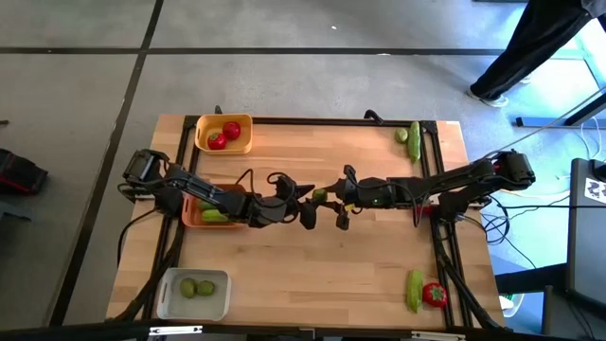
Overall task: Sort produce into baskets
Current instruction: Put the lime into the gray bin
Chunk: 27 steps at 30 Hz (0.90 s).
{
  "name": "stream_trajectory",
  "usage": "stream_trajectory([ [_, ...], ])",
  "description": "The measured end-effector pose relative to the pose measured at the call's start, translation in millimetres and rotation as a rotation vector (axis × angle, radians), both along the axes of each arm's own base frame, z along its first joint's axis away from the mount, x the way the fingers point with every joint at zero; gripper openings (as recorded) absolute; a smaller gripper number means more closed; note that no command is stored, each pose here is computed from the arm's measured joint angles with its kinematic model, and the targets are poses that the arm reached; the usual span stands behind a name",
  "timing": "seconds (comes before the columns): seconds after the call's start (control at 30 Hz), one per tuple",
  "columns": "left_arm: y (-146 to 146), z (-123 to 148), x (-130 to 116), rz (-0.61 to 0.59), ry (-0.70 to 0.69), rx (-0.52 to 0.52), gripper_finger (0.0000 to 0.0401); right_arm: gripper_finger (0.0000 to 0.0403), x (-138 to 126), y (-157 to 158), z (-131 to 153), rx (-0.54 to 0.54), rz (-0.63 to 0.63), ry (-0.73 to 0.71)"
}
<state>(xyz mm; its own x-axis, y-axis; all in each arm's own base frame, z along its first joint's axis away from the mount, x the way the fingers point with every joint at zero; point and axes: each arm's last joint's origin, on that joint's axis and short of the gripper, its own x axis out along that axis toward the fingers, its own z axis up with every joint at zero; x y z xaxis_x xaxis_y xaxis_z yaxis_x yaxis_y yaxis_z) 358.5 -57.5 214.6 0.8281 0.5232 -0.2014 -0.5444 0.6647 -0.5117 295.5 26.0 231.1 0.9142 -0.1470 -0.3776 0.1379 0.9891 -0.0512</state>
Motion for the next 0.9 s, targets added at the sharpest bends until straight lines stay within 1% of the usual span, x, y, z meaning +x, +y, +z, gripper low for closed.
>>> stream_trajectory([
  [0.1,0,0,0,-0.02,0.008,0.012,0.0264,0.014,0,0,0,0.0,0.0,-0.002],
  [0.17,-1,0,1,-0.027,0.01,0.015,0.025,0.014,0,0,0,0.002,0.002,-0.005],
  [0.43,-1,1,1,-0.036,0.02,0.042,0.0156,0.0145,0,0,1,0.016,-0.007,-0.01],
  [0.53,-1,1,1,-0.037,0.021,0.046,0.014,0.0169,0,0,1,0.016,-0.007,-0.01],
  [0.7,-3,-1,0,-0.058,0.052,0.077,0.0145,0.0238,-1,1,4,0.029,0.03,-0.018],
  [0.8,-7,4,-2,-0.074,0.052,0.103,0.0148,0.0269,-10,0,7,0.012,0.04,0.039],
  [0.9,-13,14,-7,-0.101,0.053,0.138,0.0146,0.0287,-24,-1,9,0.003,0.039,0.124],
])
